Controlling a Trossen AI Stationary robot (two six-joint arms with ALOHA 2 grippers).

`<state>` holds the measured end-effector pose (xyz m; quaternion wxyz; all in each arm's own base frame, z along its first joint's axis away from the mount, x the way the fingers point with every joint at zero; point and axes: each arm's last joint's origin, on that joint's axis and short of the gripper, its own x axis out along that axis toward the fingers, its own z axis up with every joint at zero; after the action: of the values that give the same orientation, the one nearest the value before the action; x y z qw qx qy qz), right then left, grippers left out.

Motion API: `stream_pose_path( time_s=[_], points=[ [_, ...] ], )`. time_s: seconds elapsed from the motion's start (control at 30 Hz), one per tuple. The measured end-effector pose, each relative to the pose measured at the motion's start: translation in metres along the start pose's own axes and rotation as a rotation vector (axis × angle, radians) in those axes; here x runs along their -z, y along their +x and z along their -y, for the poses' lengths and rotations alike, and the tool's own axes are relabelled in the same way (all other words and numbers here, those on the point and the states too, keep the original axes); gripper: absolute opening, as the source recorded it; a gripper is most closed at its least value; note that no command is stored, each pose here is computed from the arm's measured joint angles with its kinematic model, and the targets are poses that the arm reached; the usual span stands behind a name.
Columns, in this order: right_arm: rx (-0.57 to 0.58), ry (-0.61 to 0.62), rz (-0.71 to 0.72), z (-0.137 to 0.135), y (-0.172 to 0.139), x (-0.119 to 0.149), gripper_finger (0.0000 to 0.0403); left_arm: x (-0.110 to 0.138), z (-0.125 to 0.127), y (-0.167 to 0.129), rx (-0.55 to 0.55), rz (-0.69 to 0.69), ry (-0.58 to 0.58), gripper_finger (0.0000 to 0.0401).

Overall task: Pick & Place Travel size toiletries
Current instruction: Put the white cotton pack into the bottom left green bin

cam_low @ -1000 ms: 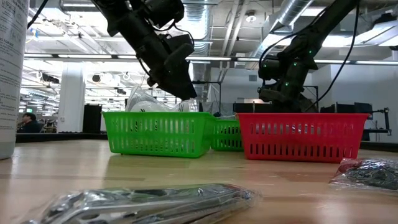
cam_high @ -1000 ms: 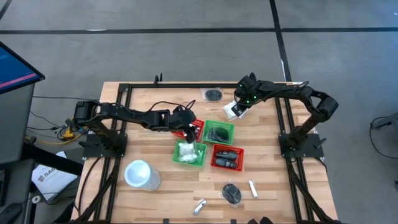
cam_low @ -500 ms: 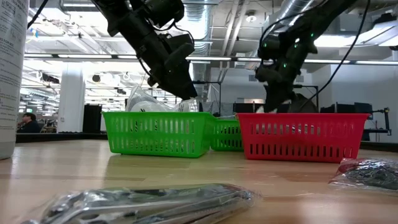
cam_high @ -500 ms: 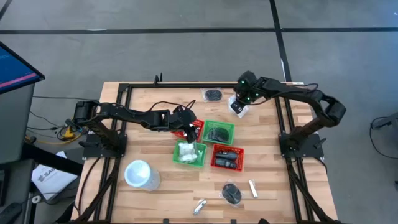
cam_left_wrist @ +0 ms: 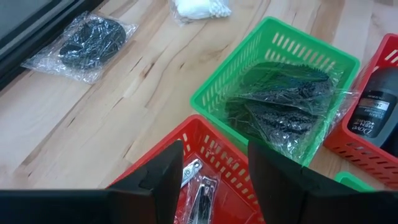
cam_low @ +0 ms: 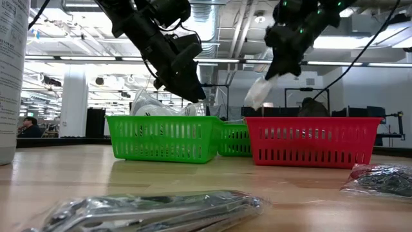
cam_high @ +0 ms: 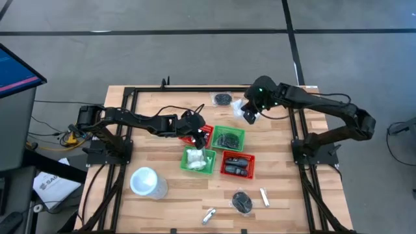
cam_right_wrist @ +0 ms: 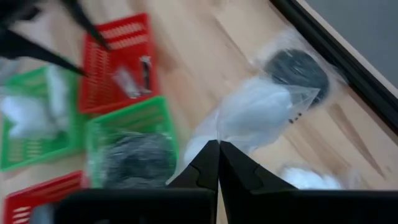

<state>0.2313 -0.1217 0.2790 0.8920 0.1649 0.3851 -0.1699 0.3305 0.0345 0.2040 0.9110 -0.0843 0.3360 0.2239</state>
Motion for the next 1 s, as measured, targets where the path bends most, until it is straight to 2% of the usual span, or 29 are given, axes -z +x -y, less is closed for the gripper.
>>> stream_pose_path(
  time_s=[0.53,0.83,1.0],
  points=[
    [-0.175,-0.188,0.150,-0.062,-0.019,-0.002,0.0000,-0.007,0.006,-0.002,0.036,0.080,-0.004,0.0171],
    [-0.205,-0.258,0.201,-0.079,-0.020,-0.003,0.0000,-0.024,0.015,-0.006,0.225,0.236,0.013,0.0171],
    [-0.224,-0.291,0.216,-0.085,-0.024,-0.002,0.0000,-0.029,0.017,-0.007,0.308,0.269,0.017,0.0171]
  ],
)
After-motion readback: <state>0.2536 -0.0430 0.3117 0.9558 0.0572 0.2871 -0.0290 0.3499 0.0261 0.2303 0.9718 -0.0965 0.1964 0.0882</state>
